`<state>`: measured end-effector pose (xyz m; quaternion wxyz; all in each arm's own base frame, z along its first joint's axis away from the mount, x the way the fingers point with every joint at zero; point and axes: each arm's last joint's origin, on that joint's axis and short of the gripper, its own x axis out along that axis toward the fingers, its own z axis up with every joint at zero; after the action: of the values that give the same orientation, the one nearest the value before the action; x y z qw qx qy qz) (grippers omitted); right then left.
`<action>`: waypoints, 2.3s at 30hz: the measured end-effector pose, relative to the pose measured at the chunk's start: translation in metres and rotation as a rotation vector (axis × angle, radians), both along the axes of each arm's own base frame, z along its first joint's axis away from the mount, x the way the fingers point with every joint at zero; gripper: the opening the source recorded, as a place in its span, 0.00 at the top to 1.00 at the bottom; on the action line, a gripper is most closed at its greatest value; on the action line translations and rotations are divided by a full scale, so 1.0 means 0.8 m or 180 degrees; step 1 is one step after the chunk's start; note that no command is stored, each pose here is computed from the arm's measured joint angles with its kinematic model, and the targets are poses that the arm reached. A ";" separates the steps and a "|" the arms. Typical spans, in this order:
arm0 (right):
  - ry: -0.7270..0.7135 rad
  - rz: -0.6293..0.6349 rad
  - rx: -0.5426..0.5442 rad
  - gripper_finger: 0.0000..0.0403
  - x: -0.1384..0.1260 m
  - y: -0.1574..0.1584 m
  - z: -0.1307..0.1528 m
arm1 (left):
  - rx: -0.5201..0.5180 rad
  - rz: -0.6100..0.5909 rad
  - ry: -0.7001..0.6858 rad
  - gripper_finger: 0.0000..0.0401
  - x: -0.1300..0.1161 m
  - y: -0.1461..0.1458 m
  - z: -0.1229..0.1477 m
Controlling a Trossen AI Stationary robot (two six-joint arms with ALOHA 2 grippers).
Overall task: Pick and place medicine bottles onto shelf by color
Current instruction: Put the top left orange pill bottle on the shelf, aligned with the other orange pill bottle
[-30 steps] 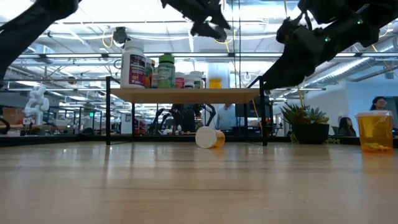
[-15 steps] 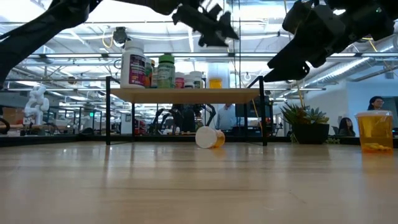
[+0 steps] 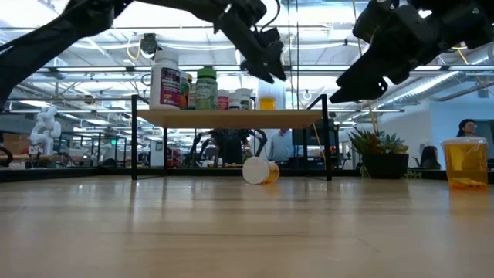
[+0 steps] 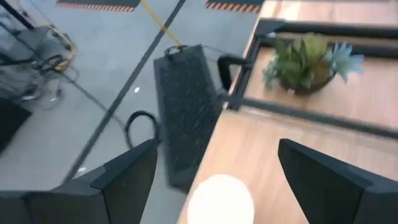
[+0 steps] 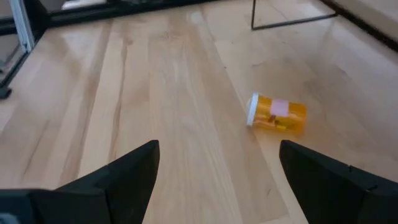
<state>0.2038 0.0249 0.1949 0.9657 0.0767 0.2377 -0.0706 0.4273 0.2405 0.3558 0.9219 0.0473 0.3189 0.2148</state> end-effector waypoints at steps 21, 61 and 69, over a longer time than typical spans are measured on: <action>0.0053 0.0079 -0.0120 0.20 -0.001 0.001 -0.001 | -0.0316 0.0973 0.0629 0.16 -0.143 -0.041 0.098; -0.0502 0.0187 0.0397 0.20 0.008 -0.004 0.018 | -0.0219 0.0996 -0.1167 0.16 -0.222 0.020 0.182; -0.0645 0.0876 -0.0069 0.20 0.016 0.027 0.017 | 0.0177 0.0946 -0.0677 0.16 -0.210 -0.057 0.184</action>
<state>0.2165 0.0468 0.2082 0.9861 0.0397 0.1466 0.0679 0.2590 0.1946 0.5026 0.9069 0.0021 0.2171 0.3612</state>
